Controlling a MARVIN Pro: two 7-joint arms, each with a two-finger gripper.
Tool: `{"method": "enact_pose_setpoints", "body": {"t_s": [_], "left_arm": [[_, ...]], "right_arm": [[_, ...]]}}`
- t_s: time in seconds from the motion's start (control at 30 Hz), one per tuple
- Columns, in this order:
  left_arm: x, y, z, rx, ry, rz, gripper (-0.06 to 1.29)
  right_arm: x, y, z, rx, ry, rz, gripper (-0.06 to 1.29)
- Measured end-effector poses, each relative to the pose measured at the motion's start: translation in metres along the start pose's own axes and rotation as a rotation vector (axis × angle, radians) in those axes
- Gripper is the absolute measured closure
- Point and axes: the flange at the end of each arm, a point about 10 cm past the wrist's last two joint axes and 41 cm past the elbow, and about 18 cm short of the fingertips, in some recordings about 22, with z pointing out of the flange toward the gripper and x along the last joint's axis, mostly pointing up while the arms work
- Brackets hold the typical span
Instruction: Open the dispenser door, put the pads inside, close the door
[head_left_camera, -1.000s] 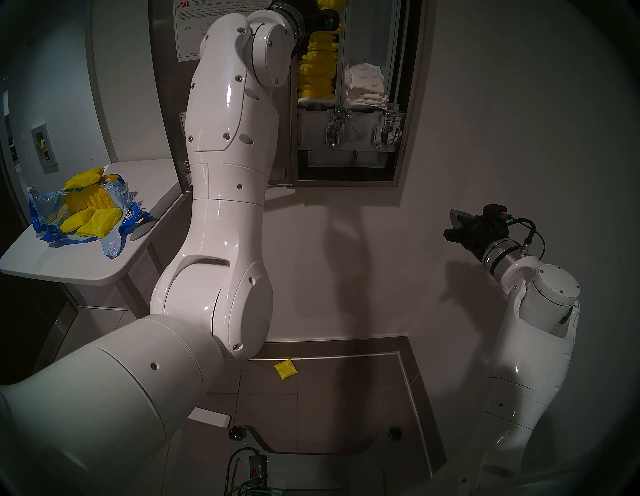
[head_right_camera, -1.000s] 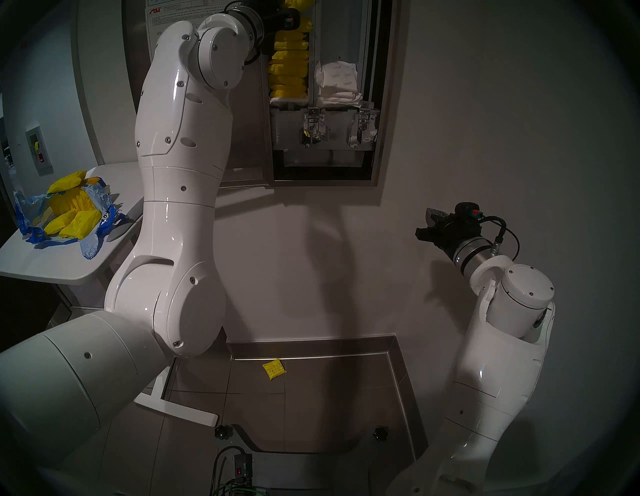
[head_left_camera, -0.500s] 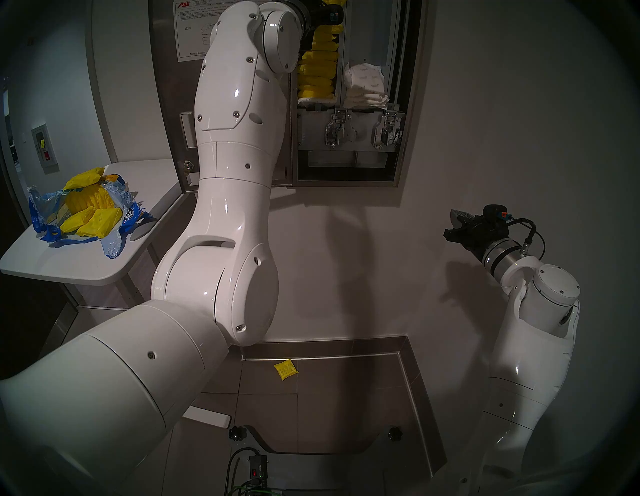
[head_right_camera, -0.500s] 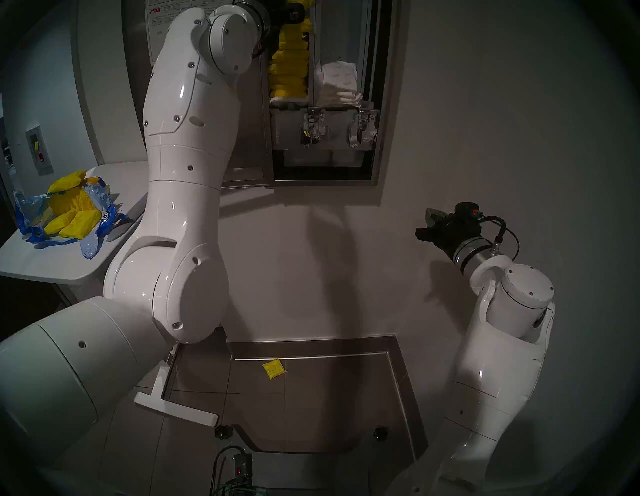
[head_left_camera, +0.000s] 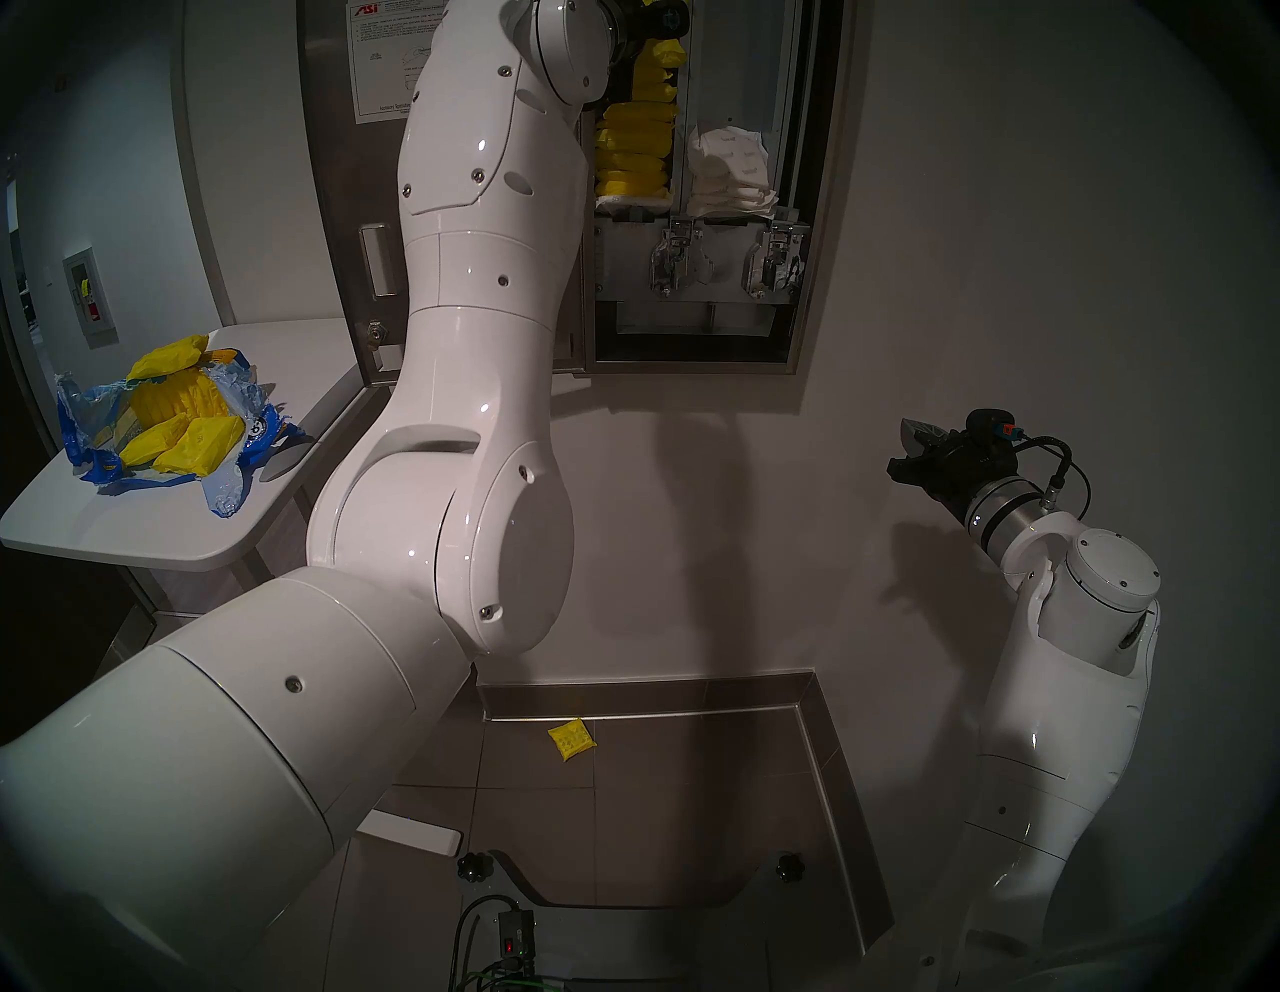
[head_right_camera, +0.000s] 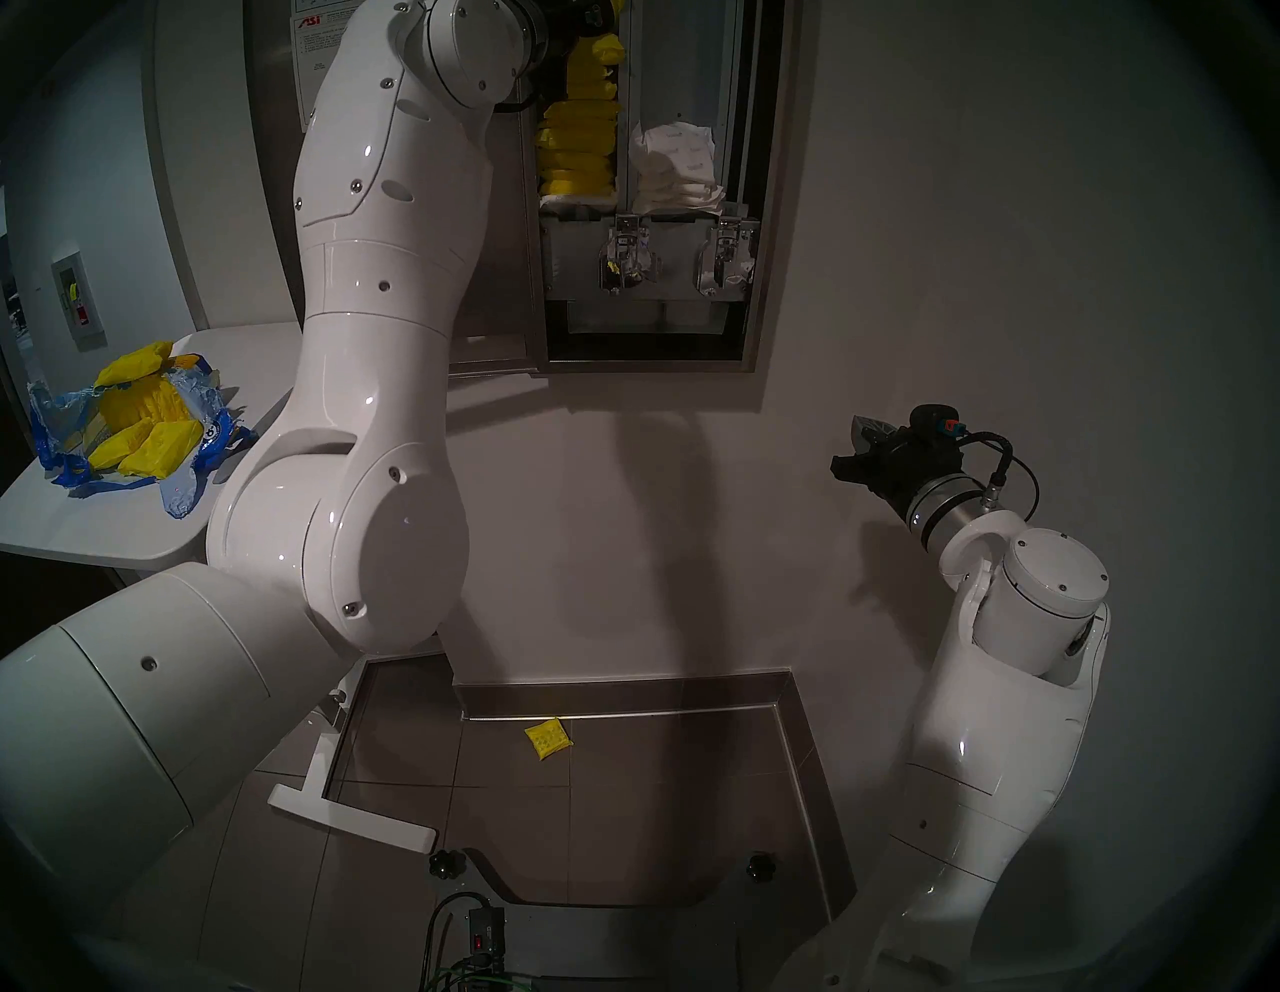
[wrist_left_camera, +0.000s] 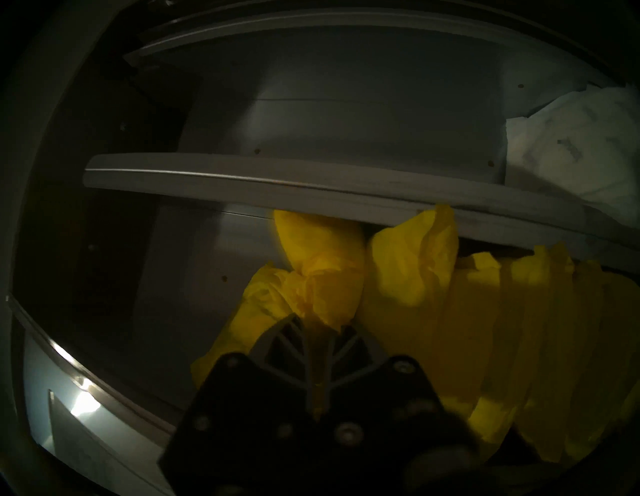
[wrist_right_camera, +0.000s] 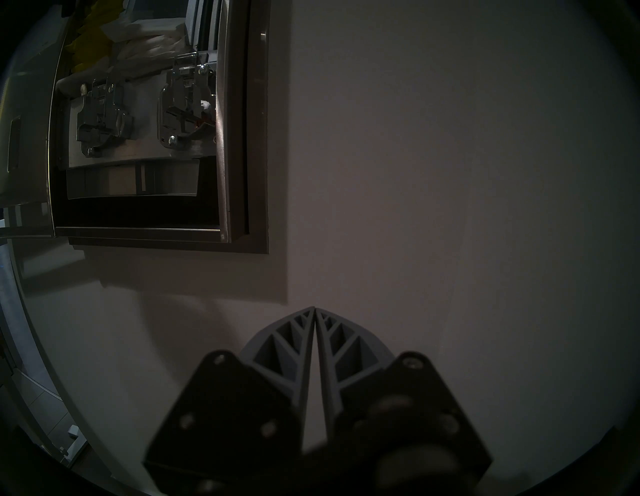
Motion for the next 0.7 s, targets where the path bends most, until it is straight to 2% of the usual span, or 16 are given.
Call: {"method": "enact_pose_setpoints", "body": {"t_s": [0.4, 0.7], "left_arm": [[0.003, -0.002, 0.014, -0.056, -0.023, -0.043, 1.25], [0.005, -0.010, 0.021, -0.090, -0.032, -0.133, 1.25]], "right_arm": [[0.000, 0.000, 0.000, 0.000, 0.000, 0.000, 1.16], [0.000, 0.000, 0.000, 0.000, 0.000, 0.000, 1.16]]}}
